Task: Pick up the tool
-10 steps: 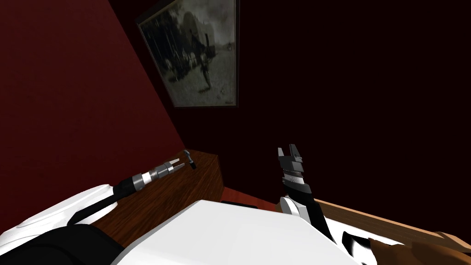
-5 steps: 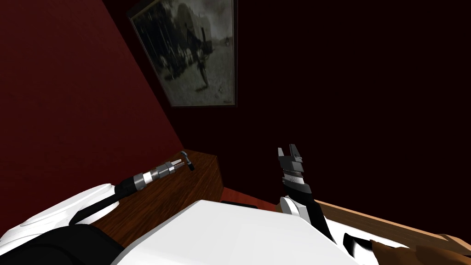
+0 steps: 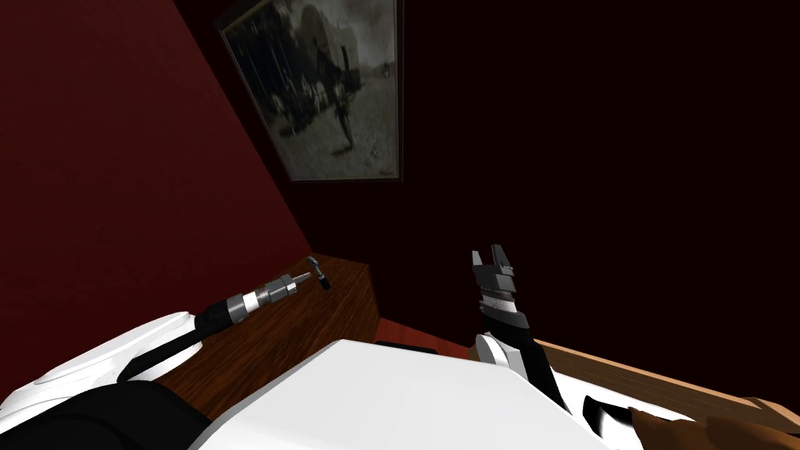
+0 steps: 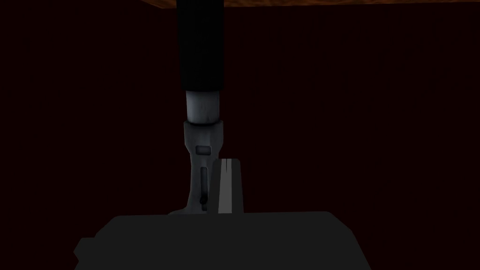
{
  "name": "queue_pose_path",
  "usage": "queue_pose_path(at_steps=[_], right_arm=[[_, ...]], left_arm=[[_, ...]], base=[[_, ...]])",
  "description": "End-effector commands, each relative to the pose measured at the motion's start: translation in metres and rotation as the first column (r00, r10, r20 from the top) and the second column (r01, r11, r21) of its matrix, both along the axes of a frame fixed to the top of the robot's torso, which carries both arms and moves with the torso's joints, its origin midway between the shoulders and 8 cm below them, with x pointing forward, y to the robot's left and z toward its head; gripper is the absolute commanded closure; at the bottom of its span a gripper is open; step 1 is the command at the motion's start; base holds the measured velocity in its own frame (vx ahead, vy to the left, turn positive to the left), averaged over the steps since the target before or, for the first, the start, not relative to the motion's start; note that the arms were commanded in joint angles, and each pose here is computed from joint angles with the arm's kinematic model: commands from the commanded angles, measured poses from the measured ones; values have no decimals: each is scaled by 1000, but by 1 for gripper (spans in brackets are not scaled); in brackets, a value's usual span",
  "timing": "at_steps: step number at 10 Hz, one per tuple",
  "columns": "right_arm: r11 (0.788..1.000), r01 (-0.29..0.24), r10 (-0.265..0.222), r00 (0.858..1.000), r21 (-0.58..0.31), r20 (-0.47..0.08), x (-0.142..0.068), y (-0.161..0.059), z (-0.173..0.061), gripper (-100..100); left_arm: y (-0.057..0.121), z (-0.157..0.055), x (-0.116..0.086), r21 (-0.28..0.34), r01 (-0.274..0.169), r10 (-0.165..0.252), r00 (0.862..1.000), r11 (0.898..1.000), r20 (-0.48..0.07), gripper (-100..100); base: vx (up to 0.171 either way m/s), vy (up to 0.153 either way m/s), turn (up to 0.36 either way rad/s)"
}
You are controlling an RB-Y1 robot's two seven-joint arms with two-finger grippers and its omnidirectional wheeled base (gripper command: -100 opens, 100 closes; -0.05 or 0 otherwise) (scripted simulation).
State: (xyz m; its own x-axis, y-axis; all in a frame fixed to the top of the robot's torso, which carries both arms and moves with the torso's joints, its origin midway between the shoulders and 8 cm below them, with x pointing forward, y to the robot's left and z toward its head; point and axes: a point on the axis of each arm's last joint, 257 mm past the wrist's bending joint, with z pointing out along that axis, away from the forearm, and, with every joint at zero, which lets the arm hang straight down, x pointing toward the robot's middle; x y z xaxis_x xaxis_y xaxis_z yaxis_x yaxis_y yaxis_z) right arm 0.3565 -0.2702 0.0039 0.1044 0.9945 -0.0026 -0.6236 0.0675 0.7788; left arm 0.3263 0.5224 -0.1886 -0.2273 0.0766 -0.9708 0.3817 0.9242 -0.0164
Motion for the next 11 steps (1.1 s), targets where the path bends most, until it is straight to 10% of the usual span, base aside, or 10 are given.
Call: queue_pose_path(at_steps=[1,5,6,7,8,11], right_arm=[[1000,0,0,1000,0,0,0,0,0,0],[1000,0,0,1000,0,0,0,0,0,0],[1000,0,0,1000,0,0,0,0,0,0],[1000,0,0,1000,0,0,0,0,0,0],[1000,0,0,1000,0,0,0,0,0,0],[1000,0,0,1000,0,0,0,0,0,0]], left_arm=[[10,-16,-13,36,-12,14,999,999,-53,-100],[2,-32,-20,76,24,-17,996,997,-90,-100],[1,-33,-21,77,29,-22,996,997,-90,0],[1,-32,-20,77,29,-22,996,997,-90,-100],[1,-32,-20,77,29,-22,996,997,-90,100],[1,-32,-20,77,29,-22,996,997,-90,100]], base=[[-3,-51,95],[27,-6,-52],[6,2,8],[0,0,0],[0,0,0],[0,0,0]])
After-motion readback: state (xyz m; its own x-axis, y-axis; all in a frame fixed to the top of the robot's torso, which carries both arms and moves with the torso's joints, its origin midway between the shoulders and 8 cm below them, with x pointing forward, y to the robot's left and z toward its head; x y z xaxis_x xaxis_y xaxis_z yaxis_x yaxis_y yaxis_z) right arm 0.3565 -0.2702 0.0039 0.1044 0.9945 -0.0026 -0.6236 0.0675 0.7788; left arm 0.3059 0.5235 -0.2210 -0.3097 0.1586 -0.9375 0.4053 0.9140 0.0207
